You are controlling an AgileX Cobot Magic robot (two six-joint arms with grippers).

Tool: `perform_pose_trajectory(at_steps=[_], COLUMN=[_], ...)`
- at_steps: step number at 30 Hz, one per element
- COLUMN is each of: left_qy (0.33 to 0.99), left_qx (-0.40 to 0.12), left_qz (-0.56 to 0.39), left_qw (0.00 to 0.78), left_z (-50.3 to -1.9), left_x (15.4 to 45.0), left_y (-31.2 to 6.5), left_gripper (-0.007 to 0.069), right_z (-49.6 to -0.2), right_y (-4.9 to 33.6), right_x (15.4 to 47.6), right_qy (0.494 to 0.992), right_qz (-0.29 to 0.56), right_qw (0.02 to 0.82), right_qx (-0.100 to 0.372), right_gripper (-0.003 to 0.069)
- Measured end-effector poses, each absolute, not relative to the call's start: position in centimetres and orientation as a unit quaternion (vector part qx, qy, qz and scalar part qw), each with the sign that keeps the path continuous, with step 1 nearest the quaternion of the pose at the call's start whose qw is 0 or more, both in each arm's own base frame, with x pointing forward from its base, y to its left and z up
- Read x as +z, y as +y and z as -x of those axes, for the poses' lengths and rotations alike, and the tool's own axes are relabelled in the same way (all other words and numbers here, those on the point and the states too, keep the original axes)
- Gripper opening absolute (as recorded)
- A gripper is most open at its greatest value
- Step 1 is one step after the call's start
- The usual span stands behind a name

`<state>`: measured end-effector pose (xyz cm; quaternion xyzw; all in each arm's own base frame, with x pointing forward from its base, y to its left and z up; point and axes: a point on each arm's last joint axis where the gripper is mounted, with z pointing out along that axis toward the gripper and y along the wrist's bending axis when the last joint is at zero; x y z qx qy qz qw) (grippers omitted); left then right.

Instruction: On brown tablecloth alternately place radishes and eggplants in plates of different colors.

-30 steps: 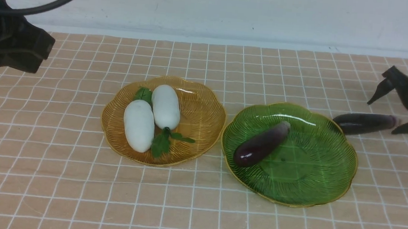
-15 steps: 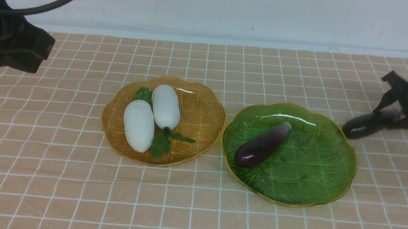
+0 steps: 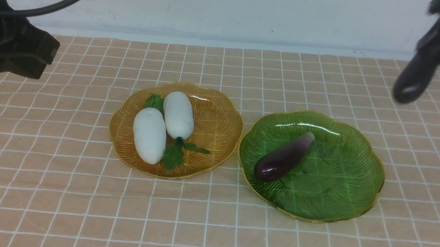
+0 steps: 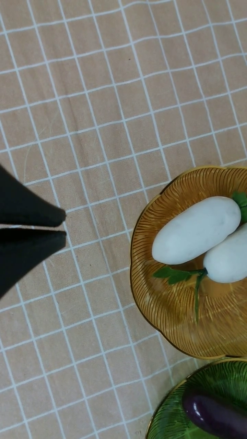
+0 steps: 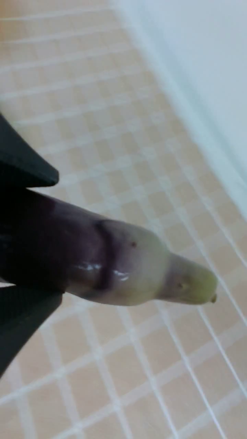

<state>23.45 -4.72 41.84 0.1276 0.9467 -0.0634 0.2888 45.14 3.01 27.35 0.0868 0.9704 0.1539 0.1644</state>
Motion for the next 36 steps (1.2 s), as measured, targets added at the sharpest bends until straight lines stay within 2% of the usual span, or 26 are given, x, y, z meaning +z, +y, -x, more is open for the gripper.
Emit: perform_pose_trajectory(at_steps=[6, 10, 13, 16, 19, 21, 24, 26, 27, 28, 31, 35, 36], left_qy=[0.947, 0.947, 0.946, 0.945, 0.943, 0.942, 0.937, 0.934, 0.931, 0.929, 0.923, 0.916, 0.915], left_qx=[-0.063, -0.063, -0.061, -0.060, -0.062, -0.064, -0.071, -0.076, -0.080, -0.082, -0.091, -0.103, -0.106], left_qz=[-0.128, -0.129, -0.135, -0.140, -0.142, -0.143, -0.146, -0.148, -0.152, -0.154, -0.160, -0.168, -0.168], left_qw=[0.289, 0.289, 0.289, 0.290, 0.293, 0.298, 0.310, 0.317, 0.323, 0.327, 0.339, 0.350, 0.352], left_z=[-23.5, -23.5, -23.5, -23.4, -23.2, -22.9, -22.1, -21.7, -21.3, -21.0, -20.2, -19.4, -19.3], left_x=[41.8, 41.8, 41.8, 41.9, 42.0, 42.3, 42.9, 43.2, 43.5, 43.7, 44.2, 44.7, 44.8], left_y=[-4.7, -4.7, -4.7, -4.7, -4.7, -4.7, -4.7, -4.8, -4.8, -4.8, -4.9, -5.0, -5.0], left_gripper=[-0.0003, -0.0003, -0.0003, -0.0003, -0.0003, -0.0003, -0.0003, -0.0003, -0.0003, -0.0003, -0.0003, -0.0003, -0.0003], right_z=[-43.2, -42.6, -42.5, -42.5, -42.2, -41.8, -40.2, -38.9, -37.0, -35.7, -32.0, -27.5, -25.5], right_y=[7.3, 9.3, 9.7, 9.7, 9.6, 9.5, 9.2, 8.9, 8.6, 8.3, 7.5, 6.4, 6.0], right_x=[23.5, 22.9, 22.9, 22.9, 23.8, 25.1, 29.6, 32.5, 35.9, 37.9, 42.5, 46.4, 47.3], right_qy=[0.984, 0.988, 0.989, 0.989, 0.989, 0.987, 0.980, 0.973, 0.963, 0.956, 0.938, 0.916, 0.909], right_qz=[-0.046, -0.020, -0.026, -0.033, -0.033, -0.030, -0.016, -0.010, -0.001, 0.004, 0.016, 0.028, 0.032], right_qw=[0.088, 0.075, 0.074, 0.075, 0.086, 0.101, 0.154, 0.188, 0.230, 0.255, 0.317, 0.376, 0.393], right_qx=[0.145, 0.135, 0.129, 0.123, 0.117, 0.119, 0.127, 0.133, 0.138, 0.141, 0.141, 0.136, 0.134], right_gripper=[0.0340, 0.0354, 0.0411, 0.0498, 0.0595, 0.0626, 0.0643, 0.0636, 0.0607, 0.0587, 0.0498, 0.0326, 0.0218])
